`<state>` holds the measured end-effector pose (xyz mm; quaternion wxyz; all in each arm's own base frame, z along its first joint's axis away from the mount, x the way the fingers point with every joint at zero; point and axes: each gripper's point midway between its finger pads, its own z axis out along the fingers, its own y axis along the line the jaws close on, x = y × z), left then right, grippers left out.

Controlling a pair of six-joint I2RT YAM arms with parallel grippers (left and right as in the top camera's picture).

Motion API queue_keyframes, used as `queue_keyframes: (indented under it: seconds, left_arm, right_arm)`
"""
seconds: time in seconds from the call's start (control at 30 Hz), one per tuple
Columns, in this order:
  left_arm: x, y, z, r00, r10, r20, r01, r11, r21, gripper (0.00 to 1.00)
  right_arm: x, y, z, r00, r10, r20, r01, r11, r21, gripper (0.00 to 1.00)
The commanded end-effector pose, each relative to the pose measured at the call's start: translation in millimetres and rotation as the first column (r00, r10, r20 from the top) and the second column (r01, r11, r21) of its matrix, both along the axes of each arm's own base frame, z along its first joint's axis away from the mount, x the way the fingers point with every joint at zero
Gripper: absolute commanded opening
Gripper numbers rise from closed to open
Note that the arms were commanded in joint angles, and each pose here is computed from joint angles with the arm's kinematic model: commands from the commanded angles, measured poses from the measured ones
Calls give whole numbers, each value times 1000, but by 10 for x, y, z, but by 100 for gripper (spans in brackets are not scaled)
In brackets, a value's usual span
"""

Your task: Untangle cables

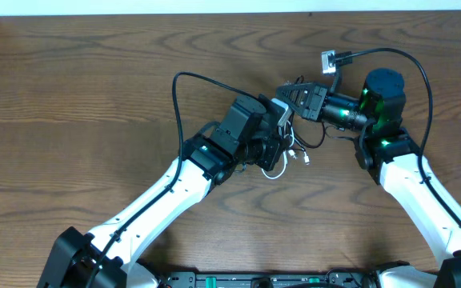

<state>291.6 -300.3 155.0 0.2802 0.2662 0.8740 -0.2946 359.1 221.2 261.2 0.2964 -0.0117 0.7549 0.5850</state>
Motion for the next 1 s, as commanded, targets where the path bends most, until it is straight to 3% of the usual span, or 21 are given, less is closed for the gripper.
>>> queue_keyframes:
  seconds: [0.0,0.37,0.53,0.97]
  left_arm:
    - [17,-11,-99,1000,11,-16,-11,1000,17,25]
    - [76,29,-98,999,39,8,-40,999,35,24]
    - [79,41,-42,999,42,18,-42,999,26,11]
    - [60,54,-11,999,42,18,-42,999,24,8]
  right_arm:
    - [-267,221,288,989,139,44,-142,988,56,1]
    - [-227,212,394,990,119,78,-125,989,78,1]
    - [-143,169,371,995,68,70,-73,995,72,1]
    - [20,34,568,985,-24,173,8,995,96,1]
